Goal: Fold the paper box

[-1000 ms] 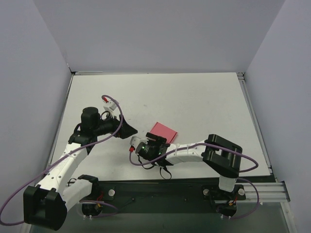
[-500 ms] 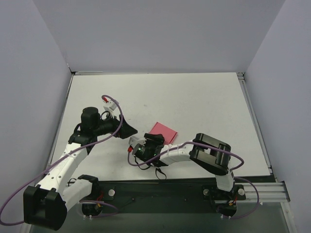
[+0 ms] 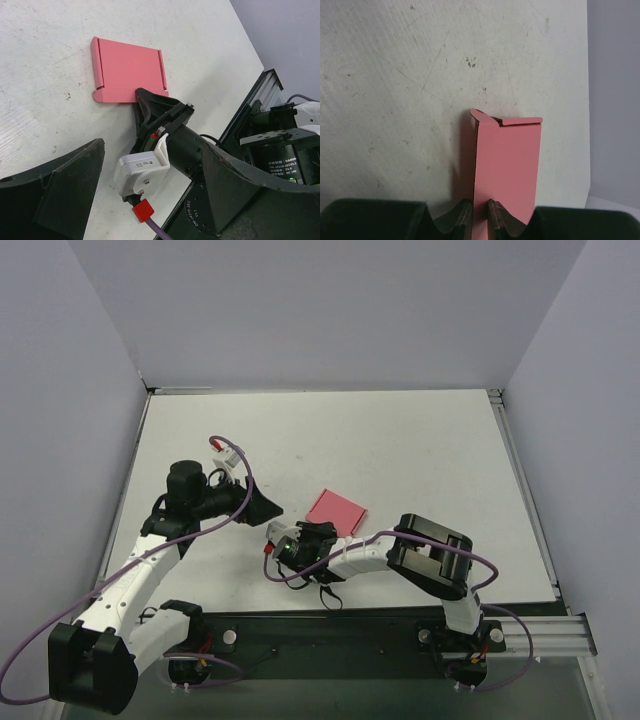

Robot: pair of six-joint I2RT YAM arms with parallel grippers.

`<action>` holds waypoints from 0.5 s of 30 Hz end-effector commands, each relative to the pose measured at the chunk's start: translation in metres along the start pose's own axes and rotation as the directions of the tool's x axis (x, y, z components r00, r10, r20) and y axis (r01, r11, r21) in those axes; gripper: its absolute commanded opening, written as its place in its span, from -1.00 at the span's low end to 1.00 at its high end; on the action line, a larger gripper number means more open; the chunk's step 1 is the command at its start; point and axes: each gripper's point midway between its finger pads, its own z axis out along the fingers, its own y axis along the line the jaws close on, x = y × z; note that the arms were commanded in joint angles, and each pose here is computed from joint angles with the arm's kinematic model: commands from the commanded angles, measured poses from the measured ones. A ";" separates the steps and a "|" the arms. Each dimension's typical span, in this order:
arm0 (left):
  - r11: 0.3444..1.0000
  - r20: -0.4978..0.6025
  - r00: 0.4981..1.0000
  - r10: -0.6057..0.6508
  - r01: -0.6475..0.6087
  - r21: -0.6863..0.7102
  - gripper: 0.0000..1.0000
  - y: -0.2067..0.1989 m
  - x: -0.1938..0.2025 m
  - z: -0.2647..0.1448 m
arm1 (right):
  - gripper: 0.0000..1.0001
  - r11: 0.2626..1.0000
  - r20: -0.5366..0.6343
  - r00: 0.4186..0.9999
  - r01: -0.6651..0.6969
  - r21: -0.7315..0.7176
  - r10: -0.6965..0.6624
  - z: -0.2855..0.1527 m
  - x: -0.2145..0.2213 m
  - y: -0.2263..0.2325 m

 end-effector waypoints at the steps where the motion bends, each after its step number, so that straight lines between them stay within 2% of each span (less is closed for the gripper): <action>1: 0.999 0.027 0.999 0.043 -0.043 0.014 0.76 -0.005 -0.010 -0.001 | -0.82 0.992 -0.027 0.999 0.029 -0.120 -0.033 -0.001 0.014 0.019; 5: 0.999 0.029 0.999 0.045 -0.046 0.014 0.77 -0.006 -0.010 -0.001 | -1.00 0.993 -0.016 1.000 -0.025 -0.118 0.023 -0.012 0.008 0.003; 15: 0.998 0.041 0.998 0.055 -0.056 0.013 0.77 -0.008 -0.012 -0.004 | -1.00 0.965 0.032 0.987 -0.144 -0.221 0.155 -0.050 -0.007 -0.032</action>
